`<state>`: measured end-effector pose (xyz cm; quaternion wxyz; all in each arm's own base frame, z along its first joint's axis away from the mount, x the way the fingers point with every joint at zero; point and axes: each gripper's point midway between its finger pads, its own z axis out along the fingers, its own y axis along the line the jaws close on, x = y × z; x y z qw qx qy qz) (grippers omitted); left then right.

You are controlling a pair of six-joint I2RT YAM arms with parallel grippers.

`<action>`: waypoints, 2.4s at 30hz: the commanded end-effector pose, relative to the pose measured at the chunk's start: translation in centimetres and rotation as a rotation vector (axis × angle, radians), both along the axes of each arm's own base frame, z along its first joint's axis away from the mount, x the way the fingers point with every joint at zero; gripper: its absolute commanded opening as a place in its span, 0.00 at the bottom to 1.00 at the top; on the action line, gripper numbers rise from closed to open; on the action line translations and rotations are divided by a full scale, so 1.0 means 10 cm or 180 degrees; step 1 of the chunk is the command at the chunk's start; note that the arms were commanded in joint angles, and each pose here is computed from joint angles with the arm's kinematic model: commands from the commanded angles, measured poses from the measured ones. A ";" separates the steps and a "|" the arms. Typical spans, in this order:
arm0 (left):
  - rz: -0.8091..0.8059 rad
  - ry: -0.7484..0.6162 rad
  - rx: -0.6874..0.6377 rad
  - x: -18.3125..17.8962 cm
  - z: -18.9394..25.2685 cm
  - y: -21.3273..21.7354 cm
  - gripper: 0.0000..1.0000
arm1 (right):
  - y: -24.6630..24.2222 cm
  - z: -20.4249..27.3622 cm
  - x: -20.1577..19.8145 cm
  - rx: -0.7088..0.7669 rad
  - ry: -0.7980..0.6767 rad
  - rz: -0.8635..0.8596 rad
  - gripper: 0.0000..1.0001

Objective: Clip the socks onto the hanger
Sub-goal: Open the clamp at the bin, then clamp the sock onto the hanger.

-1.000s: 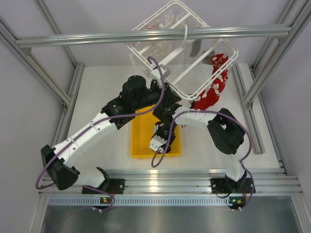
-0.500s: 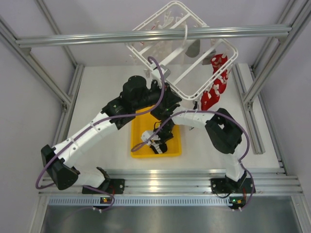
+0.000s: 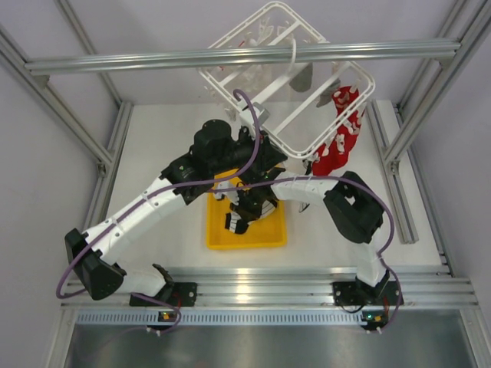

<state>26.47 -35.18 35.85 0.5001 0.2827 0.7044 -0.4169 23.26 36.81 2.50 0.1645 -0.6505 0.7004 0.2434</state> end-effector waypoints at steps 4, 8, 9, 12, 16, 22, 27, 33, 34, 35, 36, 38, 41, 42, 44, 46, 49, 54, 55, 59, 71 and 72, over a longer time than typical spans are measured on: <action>0.0001 -0.0104 -0.0199 0.01 0.20 -0.03 0.00 | 0.17 0.51 0.11 0.0344 -0.0346 -0.0341 0.46; -0.0014 -0.0106 -0.0204 0.01 0.20 -0.03 0.00 | 0.20 0.70 0.13 0.0502 -0.0553 -0.0090 0.55; -0.0018 -0.0094 -0.0199 0.01 0.19 -0.04 0.00 | 0.22 0.73 0.12 0.0540 -0.0554 -0.0060 0.56; -0.0013 -0.0098 -0.0202 0.01 0.19 -0.04 0.00 | 0.28 0.77 0.14 0.0589 -0.0579 -0.0019 0.57; 0.0019 -0.0076 -0.0208 0.03 0.19 -0.04 0.00 | 0.35 0.62 0.16 0.0500 -0.0583 0.0015 0.58; 0.0027 -0.0079 -0.0191 0.02 0.20 -0.01 0.00 | 0.35 0.20 0.16 0.0266 -0.0586 0.0133 0.68; 0.0032 -0.0086 -0.0197 0.02 0.21 0.00 0.00 | 0.27 0.01 0.19 0.0113 -0.0626 0.0188 0.64; 0.0051 -0.0095 -0.0197 0.02 0.22 0.02 0.00 | 0.13 -0.02 0.10 0.0074 -0.0670 0.0273 0.10; 0.0062 -0.0081 -0.0194 0.02 0.21 0.02 0.00 | 0.07 0.07 0.04 0.0149 -0.0668 0.0242 0.04; 0.0068 -0.0076 -0.0202 0.03 0.21 0.02 0.00 | 0.12 0.17 0.04 0.0287 -0.0762 0.0224 0.00; 0.0066 -0.0050 -0.0212 0.03 0.21 0.03 0.00 | 0.12 0.26 0.02 0.0388 -0.0805 0.0201 0.00; 0.0048 -0.0001 -0.0239 0.01 0.22 0.02 0.00 | 0.09 0.49 -0.09 0.0672 -0.0909 0.0157 0.00; 0.0040 0.0042 -0.0279 0.01 0.22 0.02 0.00 | 0.07 0.77 -0.26 0.0963 -0.1120 0.0210 0.00; 0.0047 0.0056 -0.0297 0.01 0.23 0.02 0.00 | 0.00 0.73 -0.31 0.0964 -0.1157 0.0208 0.00; 0.0040 0.0068 -0.0314 0.01 0.24 0.01 0.00 | 0.02 1.04 -0.34 0.1230 -0.1372 0.0162 0.00; 0.0030 0.0062 -0.0327 0.00 0.27 0.01 0.00 | -0.04 1.25 -0.38 0.1380 -0.1425 -0.0004 0.00; 0.0017 0.0074 -0.0338 0.00 0.28 0.01 0.00 | -0.07 1.68 -0.38 0.1655 -0.1359 -0.0470 0.00; -0.0009 0.0179 -0.0378 0.00 0.24 -0.01 0.00 | -0.35 2.23 -0.39 0.2241 -0.1430 -0.1194 0.00; -0.0009 0.0222 -0.0401 0.00 0.23 -0.02 0.00 | -0.43 2.34 -0.40 0.2336 -0.1464 -0.1316 0.00; -0.0031 0.0242 -0.0426 -0.01 0.24 -0.01 0.00 | -0.77 2.33 -0.26 0.2178 -0.1639 -0.1884 0.00; -0.0309 0.0390 -0.0579 -0.12 0.32 0.01 0.00 | -1.51 2.36 0.11 0.1991 -0.1895 -0.2700 0.00; -0.0332 0.0401 -0.0577 -0.13 0.31 0.00 0.00 | -1.53 2.38 0.13 0.2011 -0.1906 -0.2697 0.00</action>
